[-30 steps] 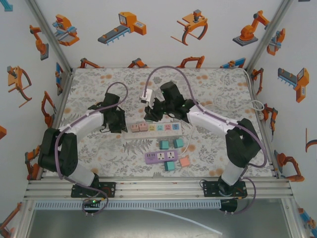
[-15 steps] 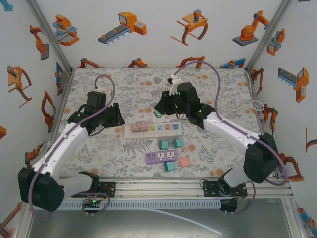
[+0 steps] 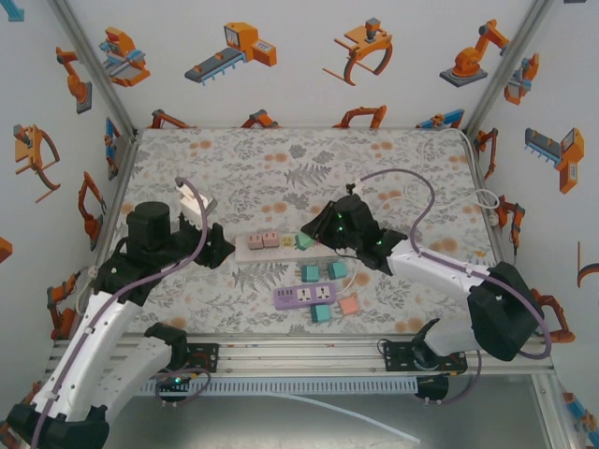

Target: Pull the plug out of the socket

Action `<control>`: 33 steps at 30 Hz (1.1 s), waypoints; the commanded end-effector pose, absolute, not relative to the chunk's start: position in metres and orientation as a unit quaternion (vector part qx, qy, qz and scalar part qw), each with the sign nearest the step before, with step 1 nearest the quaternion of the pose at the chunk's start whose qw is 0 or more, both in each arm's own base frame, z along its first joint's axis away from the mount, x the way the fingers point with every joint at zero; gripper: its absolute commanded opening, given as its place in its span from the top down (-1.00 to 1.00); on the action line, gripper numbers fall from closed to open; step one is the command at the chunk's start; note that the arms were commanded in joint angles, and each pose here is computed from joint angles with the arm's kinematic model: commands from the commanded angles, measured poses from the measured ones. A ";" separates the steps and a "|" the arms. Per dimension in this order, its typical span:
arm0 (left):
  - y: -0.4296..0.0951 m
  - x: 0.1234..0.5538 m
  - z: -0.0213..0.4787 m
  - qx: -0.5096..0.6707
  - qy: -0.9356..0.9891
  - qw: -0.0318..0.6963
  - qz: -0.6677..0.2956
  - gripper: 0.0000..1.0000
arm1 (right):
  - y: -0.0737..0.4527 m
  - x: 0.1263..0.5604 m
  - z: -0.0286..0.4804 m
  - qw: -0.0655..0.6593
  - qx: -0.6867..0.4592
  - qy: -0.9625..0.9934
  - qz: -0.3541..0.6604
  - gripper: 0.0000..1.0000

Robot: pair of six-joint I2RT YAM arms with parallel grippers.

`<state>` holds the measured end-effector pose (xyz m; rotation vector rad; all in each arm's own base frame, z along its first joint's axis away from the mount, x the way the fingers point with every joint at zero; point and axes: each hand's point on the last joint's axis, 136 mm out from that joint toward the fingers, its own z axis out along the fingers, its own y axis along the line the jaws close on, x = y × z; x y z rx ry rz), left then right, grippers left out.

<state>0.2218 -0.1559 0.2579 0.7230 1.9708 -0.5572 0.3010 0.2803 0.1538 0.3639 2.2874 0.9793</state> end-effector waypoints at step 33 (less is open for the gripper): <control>-0.181 0.206 0.232 0.377 0.769 0.445 -0.263 -0.94 | 0.332 0.274 0.072 0.372 0.151 0.869 0.290 0.48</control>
